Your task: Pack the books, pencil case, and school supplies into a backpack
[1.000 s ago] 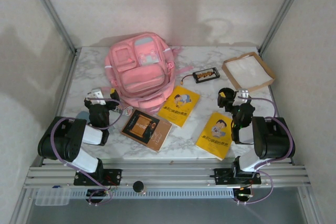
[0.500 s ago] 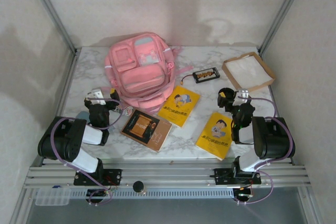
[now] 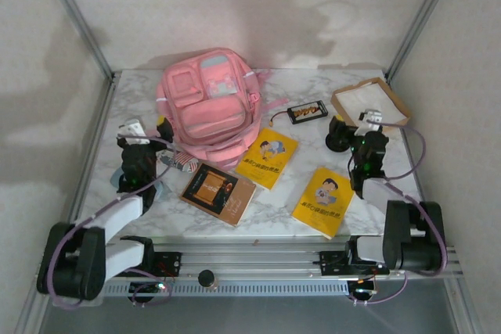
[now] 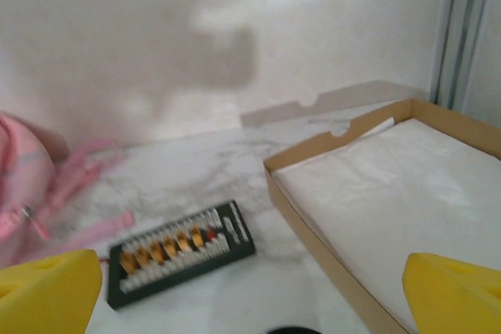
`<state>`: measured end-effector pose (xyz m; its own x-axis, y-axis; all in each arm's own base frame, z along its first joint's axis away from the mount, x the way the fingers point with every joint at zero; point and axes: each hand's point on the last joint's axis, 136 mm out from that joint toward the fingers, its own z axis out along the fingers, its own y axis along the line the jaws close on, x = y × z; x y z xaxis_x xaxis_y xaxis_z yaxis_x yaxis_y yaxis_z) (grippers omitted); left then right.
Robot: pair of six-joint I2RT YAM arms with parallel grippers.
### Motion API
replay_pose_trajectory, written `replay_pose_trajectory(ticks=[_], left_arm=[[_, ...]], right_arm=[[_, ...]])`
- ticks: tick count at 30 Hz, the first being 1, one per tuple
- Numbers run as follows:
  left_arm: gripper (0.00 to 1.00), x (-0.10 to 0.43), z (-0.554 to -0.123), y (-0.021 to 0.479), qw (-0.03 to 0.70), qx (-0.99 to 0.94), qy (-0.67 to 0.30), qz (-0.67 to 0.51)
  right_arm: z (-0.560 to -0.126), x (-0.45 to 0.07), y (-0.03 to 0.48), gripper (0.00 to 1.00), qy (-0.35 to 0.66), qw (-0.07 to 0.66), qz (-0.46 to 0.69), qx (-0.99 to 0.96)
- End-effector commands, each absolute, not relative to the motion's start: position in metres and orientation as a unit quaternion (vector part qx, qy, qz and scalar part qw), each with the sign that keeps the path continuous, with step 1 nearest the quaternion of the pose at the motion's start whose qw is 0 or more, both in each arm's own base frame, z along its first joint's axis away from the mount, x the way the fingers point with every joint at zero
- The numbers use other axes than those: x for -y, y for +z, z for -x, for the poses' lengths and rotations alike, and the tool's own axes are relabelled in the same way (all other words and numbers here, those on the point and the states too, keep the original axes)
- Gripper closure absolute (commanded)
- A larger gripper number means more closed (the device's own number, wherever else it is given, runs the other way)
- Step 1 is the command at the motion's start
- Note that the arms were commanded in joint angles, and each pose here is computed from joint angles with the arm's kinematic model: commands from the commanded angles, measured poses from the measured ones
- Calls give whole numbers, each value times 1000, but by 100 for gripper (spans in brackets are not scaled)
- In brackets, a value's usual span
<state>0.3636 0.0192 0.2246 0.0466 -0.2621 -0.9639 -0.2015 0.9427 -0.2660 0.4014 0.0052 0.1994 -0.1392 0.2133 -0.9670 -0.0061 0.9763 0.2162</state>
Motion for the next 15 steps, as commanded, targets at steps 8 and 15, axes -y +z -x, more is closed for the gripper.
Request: replay_pose_trajectory(ticks=[8, 15], left_arm=[[1, -29, -345, 231, 624, -683, -150, 350], [1, -14, -378, 206, 529, -756, -153, 354]], right_arm=[[-393, -60, 161, 1, 269, 446, -211, -827], [-408, -151, 159, 1, 318, 381, -158, -854]])
